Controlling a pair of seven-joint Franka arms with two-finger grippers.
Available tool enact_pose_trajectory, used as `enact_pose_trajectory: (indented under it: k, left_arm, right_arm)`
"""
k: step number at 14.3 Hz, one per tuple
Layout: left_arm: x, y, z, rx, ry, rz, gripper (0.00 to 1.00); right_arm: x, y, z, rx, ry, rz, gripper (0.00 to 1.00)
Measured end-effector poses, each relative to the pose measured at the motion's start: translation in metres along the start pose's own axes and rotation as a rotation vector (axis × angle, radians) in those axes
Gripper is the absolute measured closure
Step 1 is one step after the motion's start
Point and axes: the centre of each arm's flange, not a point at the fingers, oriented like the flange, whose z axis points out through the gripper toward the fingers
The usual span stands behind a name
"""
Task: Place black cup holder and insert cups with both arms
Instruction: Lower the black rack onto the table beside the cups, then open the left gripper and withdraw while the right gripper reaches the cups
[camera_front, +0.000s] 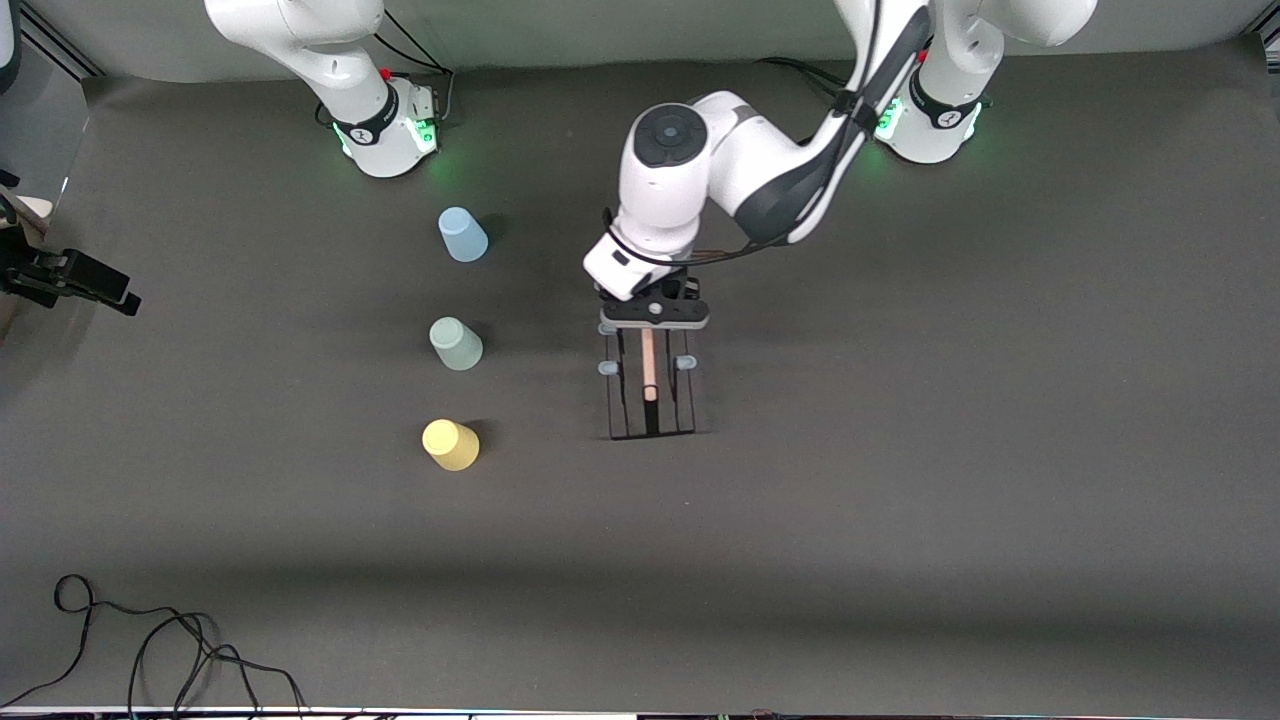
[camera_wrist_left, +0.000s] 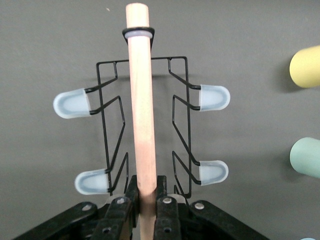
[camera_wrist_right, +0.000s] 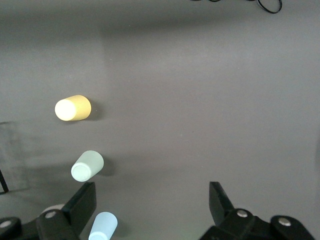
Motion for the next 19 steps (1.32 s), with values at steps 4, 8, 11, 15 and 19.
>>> enact_pose_trajectory:
  k: [4, 8, 11, 15, 19]
  left_arm:
    - [-0.009, 0.006, 0.025, 0.024, -0.025, 0.014, 0.84]
    - [-0.007, 0.006, 0.034, 0.031, -0.030, 0.011, 0.84]
    - [-0.004, 0.005, 0.037, 0.035, -0.023, 0.013, 0.67]
    - [0.008, -0.001, 0.037, 0.039, -0.009, -0.001, 0.26]
    - [0.056, -0.025, -0.025, -0.016, 0.063, -0.070, 0.00]
  right_arm:
    - [0.000, 0.000, 0.000, 0.000, 0.000, 0.000, 0.00]
    - [0.000, 0.000, 0.000, 0.000, 0.000, 0.000, 0.00]
    - [0.000, 0.000, 0.000, 0.000, 0.000, 0.000, 0.00]
    - [0.000, 0.000, 0.000, 0.000, -0.004, 0.000, 0.00]
    - [-0.003, 0.000, 0.002, -0.001, -0.024, 0.000, 0.00]
